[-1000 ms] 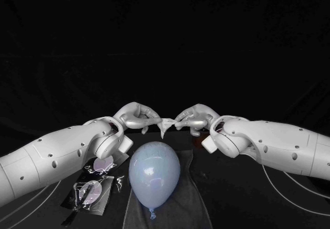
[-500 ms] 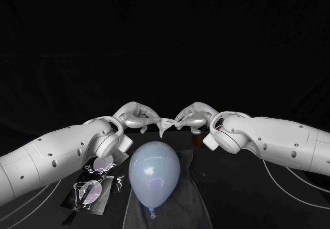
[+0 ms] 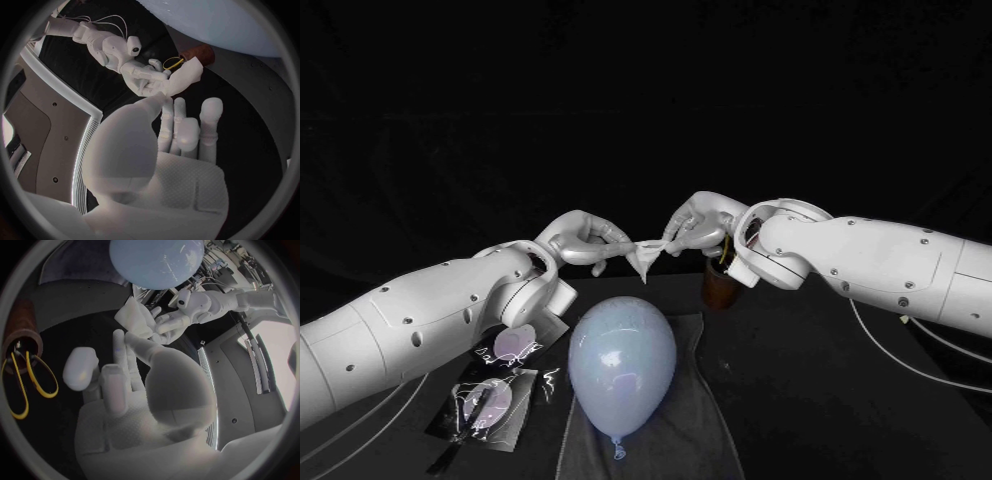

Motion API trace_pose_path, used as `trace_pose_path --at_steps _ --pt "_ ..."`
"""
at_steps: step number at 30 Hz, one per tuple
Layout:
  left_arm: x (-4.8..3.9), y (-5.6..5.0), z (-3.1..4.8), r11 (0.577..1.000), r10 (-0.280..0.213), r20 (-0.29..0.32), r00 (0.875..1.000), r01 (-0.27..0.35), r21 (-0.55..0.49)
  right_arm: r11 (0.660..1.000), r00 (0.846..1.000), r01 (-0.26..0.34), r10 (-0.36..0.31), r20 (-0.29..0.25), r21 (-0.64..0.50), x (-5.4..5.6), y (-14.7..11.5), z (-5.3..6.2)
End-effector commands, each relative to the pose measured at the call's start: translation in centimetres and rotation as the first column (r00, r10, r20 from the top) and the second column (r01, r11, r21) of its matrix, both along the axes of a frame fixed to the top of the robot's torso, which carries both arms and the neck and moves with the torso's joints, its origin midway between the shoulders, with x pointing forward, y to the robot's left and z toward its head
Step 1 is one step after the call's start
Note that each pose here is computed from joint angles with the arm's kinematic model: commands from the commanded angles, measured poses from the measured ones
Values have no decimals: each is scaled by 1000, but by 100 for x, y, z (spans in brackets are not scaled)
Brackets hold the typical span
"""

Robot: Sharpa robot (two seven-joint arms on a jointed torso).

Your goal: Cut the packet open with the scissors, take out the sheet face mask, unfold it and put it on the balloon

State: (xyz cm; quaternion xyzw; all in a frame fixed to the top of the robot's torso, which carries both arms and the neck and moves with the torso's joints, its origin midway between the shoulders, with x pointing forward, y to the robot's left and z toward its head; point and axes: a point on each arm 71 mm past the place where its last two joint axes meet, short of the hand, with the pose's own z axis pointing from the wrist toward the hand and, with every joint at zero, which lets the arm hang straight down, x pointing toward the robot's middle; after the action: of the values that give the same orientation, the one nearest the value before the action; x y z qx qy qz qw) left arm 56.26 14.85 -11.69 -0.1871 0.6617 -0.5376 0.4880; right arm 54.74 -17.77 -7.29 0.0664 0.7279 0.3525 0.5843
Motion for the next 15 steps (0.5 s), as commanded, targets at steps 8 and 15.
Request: trace_pose_path --at_steps 8,15 --pt "52 6 41 1000 7 52 999 -8 20 947 993 -13 51 110 -321 86 62 124" --pt "75 4 62 1000 9 68 998 -11 30 918 982 23 53 181 -395 144 102 161"
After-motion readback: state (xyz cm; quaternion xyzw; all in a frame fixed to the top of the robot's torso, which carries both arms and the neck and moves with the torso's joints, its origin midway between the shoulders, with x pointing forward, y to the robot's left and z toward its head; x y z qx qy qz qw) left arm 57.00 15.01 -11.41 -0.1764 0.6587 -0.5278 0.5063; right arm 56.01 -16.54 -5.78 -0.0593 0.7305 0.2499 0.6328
